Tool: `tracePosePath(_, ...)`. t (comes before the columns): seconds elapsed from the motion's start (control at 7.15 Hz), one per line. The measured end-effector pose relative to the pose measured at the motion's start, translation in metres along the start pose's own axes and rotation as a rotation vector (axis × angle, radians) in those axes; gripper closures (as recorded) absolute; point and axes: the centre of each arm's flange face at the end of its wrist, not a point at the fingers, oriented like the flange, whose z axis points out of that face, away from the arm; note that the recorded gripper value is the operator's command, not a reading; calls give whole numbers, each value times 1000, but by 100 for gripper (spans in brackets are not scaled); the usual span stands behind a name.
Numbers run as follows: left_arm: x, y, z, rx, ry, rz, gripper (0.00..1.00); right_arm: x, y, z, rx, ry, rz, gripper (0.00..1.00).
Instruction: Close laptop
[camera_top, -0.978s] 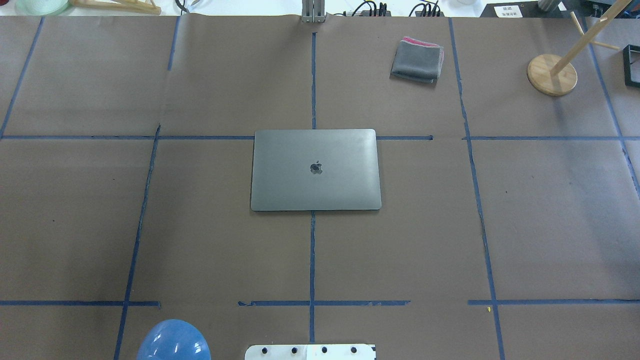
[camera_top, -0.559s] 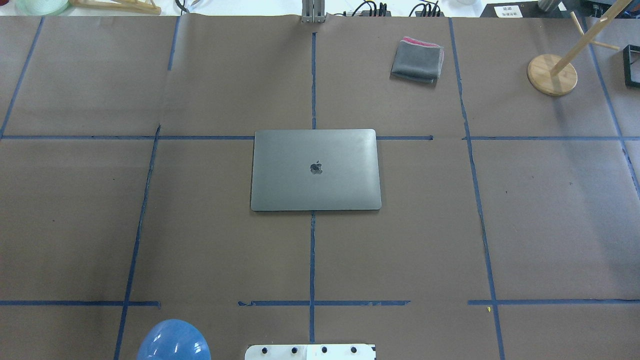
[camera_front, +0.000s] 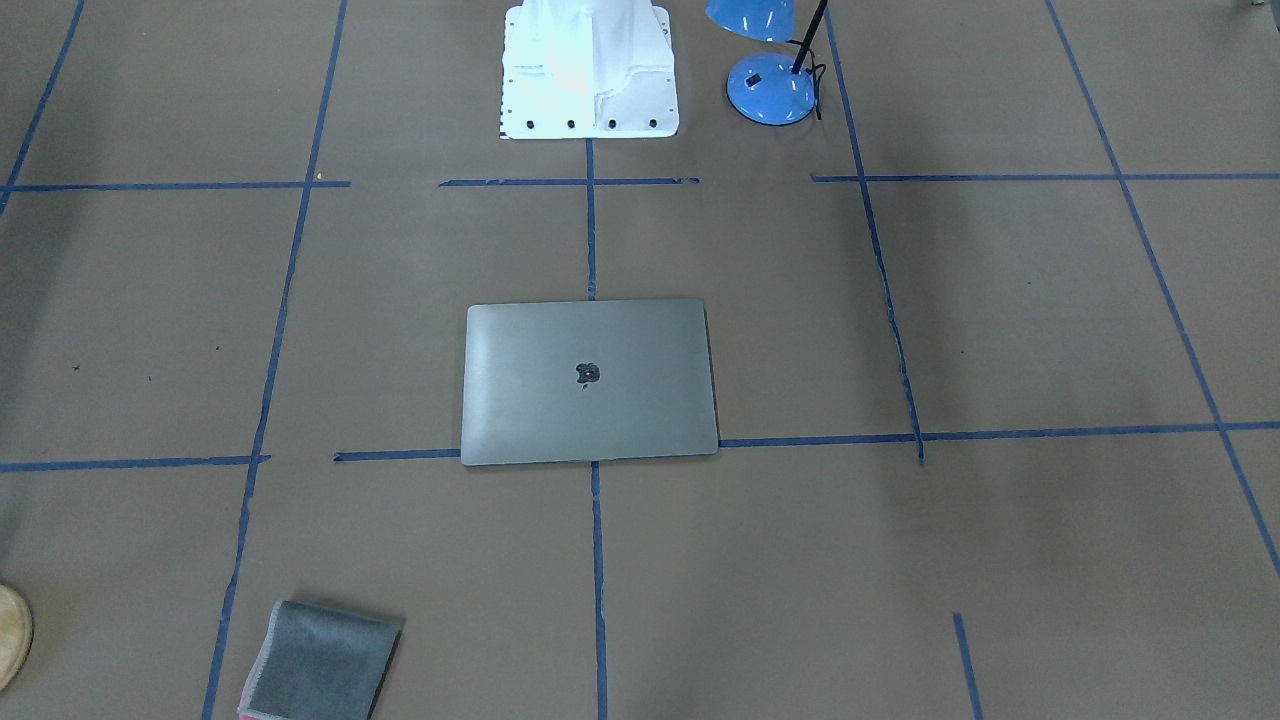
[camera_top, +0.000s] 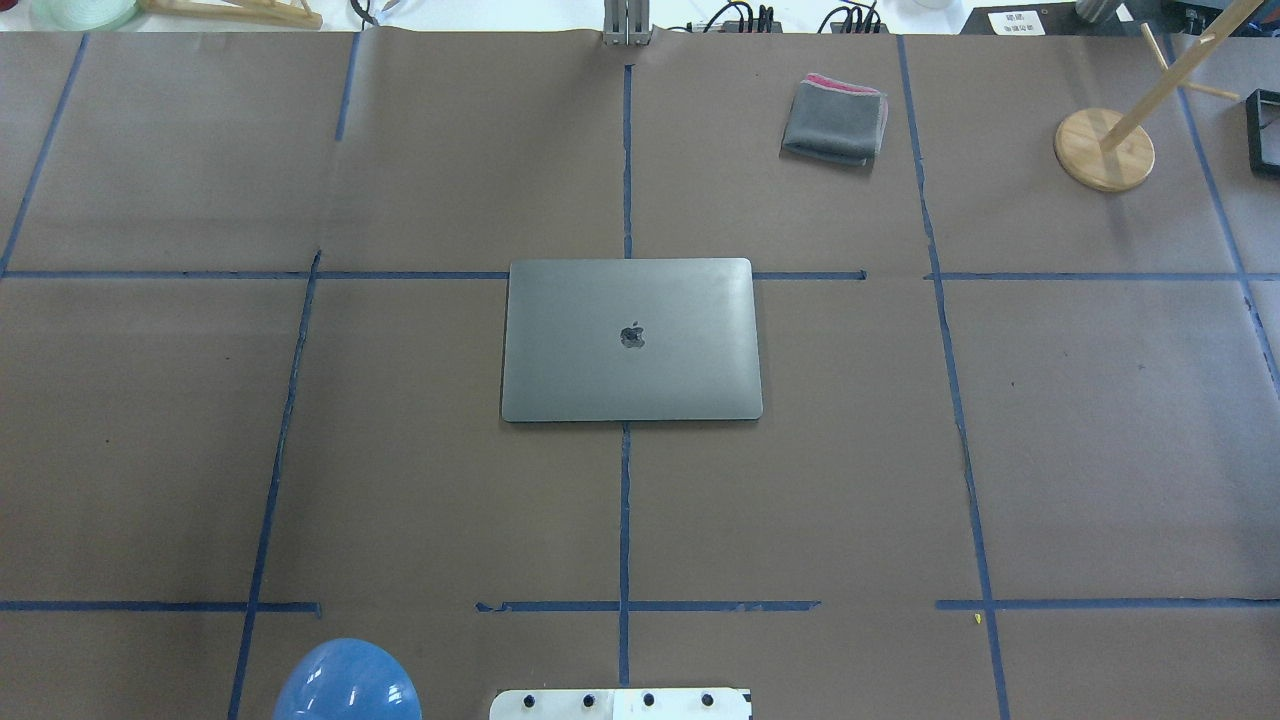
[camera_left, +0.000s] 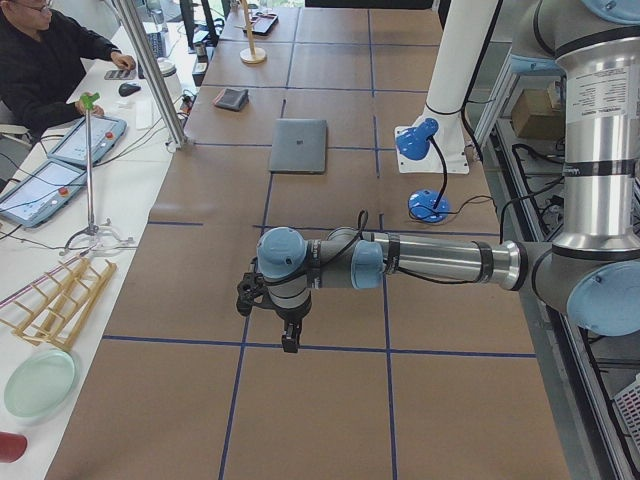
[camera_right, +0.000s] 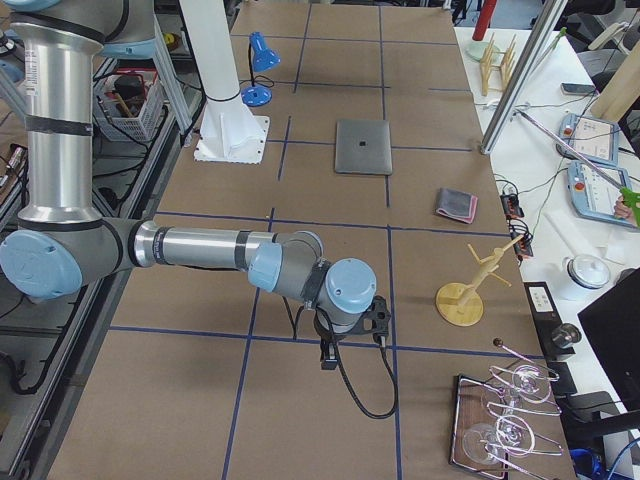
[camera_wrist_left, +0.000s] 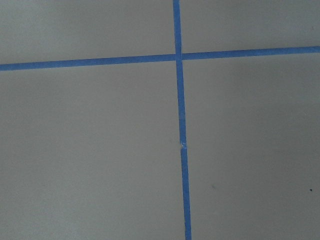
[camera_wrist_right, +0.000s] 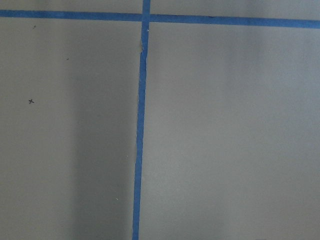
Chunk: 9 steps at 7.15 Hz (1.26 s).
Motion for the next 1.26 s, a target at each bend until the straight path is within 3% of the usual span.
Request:
tracePosePath(0.28,0,-1,0,1,0,-1,0,-4,-7,-5,15,5,40,0)
tracePosePath(0.84,0,3,0,0,4,-6,0,-15,-15,-16,105,17,95,0)
tracePosePath(1.26,0,3,0,0,3,-9,0,-15,-13,-15,116,16,110,0)
